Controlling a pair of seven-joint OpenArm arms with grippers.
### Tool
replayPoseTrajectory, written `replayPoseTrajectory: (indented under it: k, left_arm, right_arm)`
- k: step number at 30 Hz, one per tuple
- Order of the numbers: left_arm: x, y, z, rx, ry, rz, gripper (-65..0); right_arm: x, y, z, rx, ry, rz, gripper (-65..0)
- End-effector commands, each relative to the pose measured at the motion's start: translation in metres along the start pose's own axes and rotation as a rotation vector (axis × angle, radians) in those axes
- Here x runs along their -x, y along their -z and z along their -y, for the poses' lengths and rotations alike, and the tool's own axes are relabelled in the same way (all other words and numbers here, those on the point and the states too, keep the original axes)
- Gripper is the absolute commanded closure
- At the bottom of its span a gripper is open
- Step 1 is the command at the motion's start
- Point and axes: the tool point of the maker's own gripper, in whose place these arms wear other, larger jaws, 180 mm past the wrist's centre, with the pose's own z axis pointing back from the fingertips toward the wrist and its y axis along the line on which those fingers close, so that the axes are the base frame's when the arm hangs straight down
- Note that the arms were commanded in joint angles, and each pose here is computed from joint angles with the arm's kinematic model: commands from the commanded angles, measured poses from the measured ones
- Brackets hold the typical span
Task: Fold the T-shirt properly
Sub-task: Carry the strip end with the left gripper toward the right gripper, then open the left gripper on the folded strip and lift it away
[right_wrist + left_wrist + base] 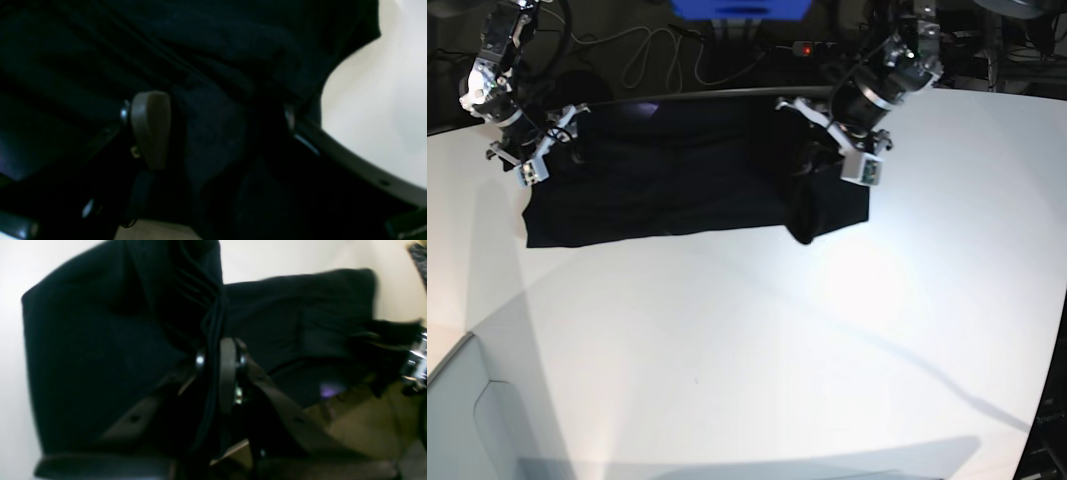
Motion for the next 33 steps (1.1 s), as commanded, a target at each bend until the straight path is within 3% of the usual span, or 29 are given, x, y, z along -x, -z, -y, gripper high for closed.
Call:
replayPoseTrajectory:
  k: [1,16,33]
  left_arm:
    - [-0.008,0.002,0.007,0.024,0.006,0.033,0.0]
    - [0.018,0.061,0.078,0.198,0.258,-0.084,0.0]
    - [0.023,0.086,0.092,0.231,0.231,-0.110,0.0]
  right_arm:
    - [-0.006,-0.003,0.003,-0.004,-0.026,0.018,-40.2]
    - [-0.005,-0.004,0.002,-0.004,-0.027,0.015,-40.2]
    - [-0.004,-0.005,0.002,-0.004,-0.028,0.012,-40.2]
